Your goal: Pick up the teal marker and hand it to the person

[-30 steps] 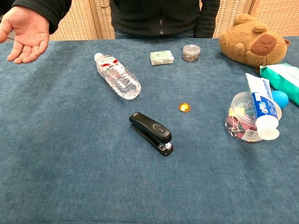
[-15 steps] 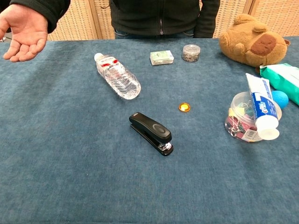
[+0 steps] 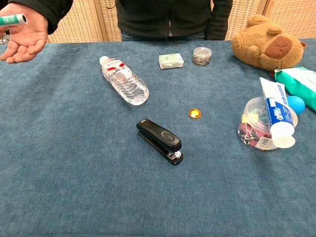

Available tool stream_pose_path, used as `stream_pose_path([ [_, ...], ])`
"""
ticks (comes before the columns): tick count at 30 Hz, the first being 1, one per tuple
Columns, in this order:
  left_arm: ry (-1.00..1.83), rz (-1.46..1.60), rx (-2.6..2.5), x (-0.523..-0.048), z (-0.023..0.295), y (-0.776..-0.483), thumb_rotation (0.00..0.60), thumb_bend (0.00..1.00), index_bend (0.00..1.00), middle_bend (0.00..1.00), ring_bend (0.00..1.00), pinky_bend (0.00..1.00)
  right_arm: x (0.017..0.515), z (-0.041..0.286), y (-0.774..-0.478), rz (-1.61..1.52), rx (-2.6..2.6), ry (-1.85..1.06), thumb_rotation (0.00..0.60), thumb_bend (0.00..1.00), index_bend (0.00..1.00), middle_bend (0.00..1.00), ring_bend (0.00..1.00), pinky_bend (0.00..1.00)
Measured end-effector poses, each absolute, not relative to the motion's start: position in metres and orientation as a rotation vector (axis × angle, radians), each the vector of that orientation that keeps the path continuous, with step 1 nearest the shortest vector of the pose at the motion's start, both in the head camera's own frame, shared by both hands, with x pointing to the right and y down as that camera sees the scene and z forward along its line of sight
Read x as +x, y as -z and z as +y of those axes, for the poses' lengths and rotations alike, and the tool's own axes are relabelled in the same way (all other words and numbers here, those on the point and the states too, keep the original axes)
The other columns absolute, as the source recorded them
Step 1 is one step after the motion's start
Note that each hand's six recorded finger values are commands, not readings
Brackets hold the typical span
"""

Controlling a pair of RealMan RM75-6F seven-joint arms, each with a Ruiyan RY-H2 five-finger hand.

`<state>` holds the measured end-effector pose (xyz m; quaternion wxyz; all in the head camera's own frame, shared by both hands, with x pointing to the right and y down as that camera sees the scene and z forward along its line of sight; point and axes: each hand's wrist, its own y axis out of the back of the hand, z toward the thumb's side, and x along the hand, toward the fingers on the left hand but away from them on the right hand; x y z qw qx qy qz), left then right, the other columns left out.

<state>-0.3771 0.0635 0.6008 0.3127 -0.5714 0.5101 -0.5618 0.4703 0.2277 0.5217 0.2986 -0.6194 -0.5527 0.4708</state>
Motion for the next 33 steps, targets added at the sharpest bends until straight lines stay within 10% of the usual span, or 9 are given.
stream_pose_path([
  [4, 1.528, 1.367, -1.493, -0.374, 0.059, -0.614, 0.600, 0.32, 0.66, 0.00, 0.00, 0.00, 0.471, 0.228, -0.521, -1.471, -1.643, -1.252, 0.600, 0.00, 0.03, 0.00, 0.00, 0.00],
  [8, 1.533, 1.381, -1.502, -0.371, 0.057, -0.618, 0.600, 0.17, 0.10, 0.00, 0.00, 0.00, 0.471, 0.228, -0.522, -1.469, -1.645, -1.254, 0.600, 0.00, 0.03, 0.00, 0.00, 0.00],
  [10, 1.512, 1.403, -1.517, -0.371, 0.057, -0.616, 0.600, 0.13, 0.00, 0.00, 0.00, 0.00, 0.471, 0.228, -0.522, -1.470, -1.643, -1.254, 0.600, 0.00, 0.03, 0.00, 0.00, 0.00],
  [25, 1.333, 1.526, -1.542, -0.392, 0.065, -0.572, 0.600, 0.05, 0.00, 0.00, 0.00, 0.00, 0.470, 0.228, -0.522, -1.465, -1.645, -1.253, 0.600, 0.00, 0.03, 0.00, 0.00, 0.00],
  [33, 1.295, 1.604, -1.567, -0.440, 0.120, -0.555, 0.600, 0.00, 0.00, 0.00, 0.00, 0.00, 0.468, 0.229, -0.519, -1.467, -1.641, -1.239, 0.600, 0.00, 0.03, 0.00, 0.00, 0.00],
])
